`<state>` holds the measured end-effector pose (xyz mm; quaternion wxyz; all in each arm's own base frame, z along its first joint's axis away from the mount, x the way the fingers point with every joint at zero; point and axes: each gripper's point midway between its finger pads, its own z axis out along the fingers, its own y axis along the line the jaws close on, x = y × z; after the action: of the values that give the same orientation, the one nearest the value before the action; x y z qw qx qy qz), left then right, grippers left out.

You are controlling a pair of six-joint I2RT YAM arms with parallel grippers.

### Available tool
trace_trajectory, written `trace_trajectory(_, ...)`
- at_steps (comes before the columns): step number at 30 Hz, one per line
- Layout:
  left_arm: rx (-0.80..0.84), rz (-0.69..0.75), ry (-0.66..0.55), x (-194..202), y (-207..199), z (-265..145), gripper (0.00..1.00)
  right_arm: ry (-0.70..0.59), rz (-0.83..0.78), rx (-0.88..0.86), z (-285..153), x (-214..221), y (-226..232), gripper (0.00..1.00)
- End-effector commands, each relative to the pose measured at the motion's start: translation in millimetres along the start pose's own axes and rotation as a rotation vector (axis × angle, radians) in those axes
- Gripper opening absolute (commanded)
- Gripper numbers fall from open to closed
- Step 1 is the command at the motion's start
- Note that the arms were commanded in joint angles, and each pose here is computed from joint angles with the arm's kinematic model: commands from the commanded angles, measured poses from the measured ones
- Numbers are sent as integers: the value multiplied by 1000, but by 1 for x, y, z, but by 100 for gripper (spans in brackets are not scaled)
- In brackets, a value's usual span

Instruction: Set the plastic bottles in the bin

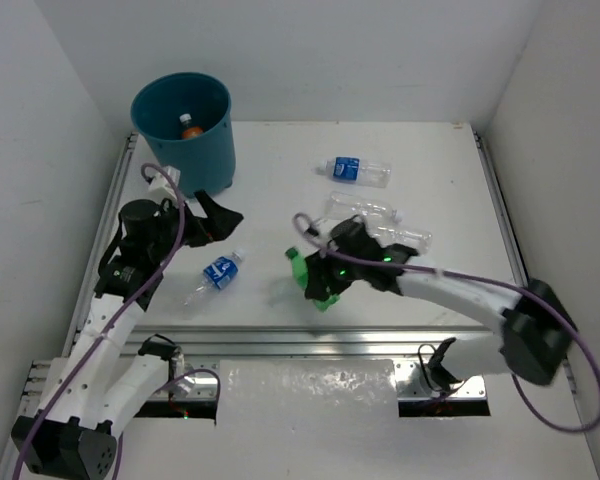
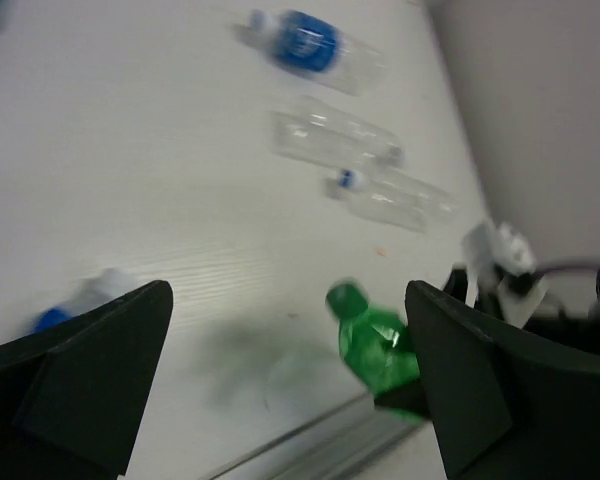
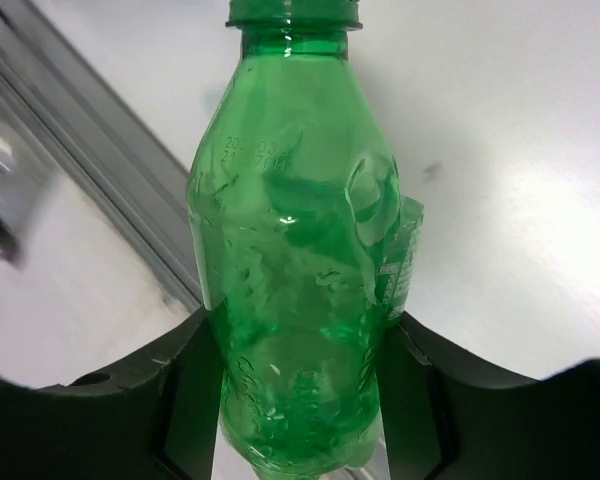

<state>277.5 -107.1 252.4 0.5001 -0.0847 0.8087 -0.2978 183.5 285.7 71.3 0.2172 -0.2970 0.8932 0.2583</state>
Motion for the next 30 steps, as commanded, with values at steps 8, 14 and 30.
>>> trace_trajectory(8,897,83,90,45,-193,-31,100,-573,-140,-287,-160,-92,53,15)
trace_trajectory(14,930,100,111,50,-225,-15,100,-647,-216,-335,-196,-94,70,15)
trace_trajectory(30,1066,91,184,73,-258,-28,50,-649,-254,-417,-198,-91,83,18)
